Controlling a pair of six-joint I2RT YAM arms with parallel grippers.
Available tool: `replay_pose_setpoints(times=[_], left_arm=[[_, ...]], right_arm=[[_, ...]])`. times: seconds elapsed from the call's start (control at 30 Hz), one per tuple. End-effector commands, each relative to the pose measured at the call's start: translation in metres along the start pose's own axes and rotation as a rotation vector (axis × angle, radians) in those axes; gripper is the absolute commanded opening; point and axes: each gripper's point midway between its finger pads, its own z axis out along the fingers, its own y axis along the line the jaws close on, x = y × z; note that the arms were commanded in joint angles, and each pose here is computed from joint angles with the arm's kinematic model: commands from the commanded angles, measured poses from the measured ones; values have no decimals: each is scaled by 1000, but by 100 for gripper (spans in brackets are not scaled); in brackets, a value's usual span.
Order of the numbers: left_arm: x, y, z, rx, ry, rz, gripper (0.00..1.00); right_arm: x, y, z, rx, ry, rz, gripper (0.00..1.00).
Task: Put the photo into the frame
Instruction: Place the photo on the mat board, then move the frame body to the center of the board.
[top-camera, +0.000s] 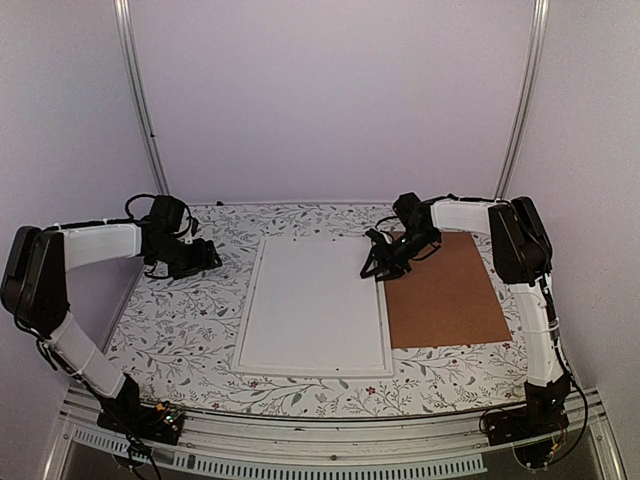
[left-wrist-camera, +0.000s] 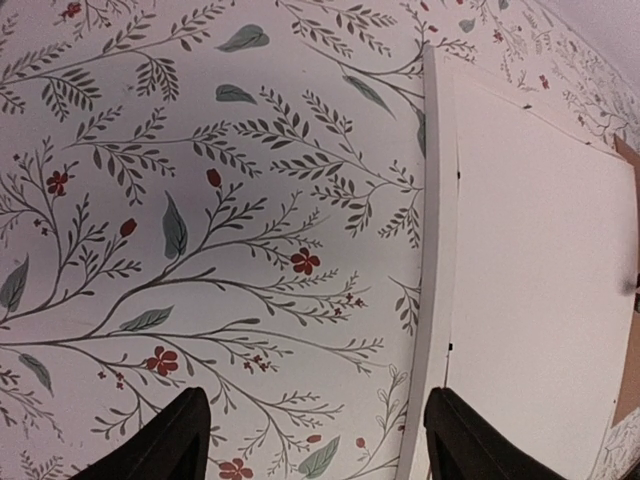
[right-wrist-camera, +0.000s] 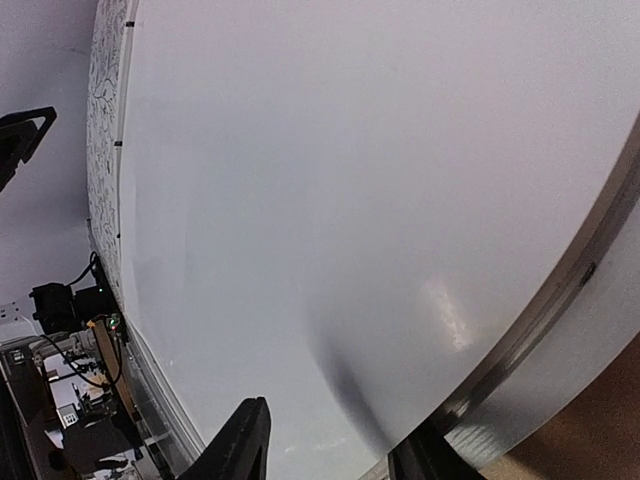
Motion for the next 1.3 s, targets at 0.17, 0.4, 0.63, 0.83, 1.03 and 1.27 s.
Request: replay_pose_setpoints(times=[0.17, 0.4, 0.63, 0.83, 1.03, 1.27], left_arm=[[-4, -7, -2, -4, -6, 29, 76], [-13, -12, -18, -11, -53, 44, 76], [-26, -31, -51, 29, -149, 109, 80], [-32, -61, -80, 97, -246, 176, 88], [-24, -98, -94, 159, -278, 230, 97], [10, -170, -92, 299, -257, 289, 100]], right_arm=[[-13, 6, -27, 90, -65, -26, 48], [-15, 0, -61, 242, -144, -27, 55], [-1, -26, -115, 443, -246, 21, 59], [30, -70, -186, 580, -406, 141, 60], [76, -127, -243, 661, -533, 303, 66], [105, -165, -261, 640, -598, 427, 67]])
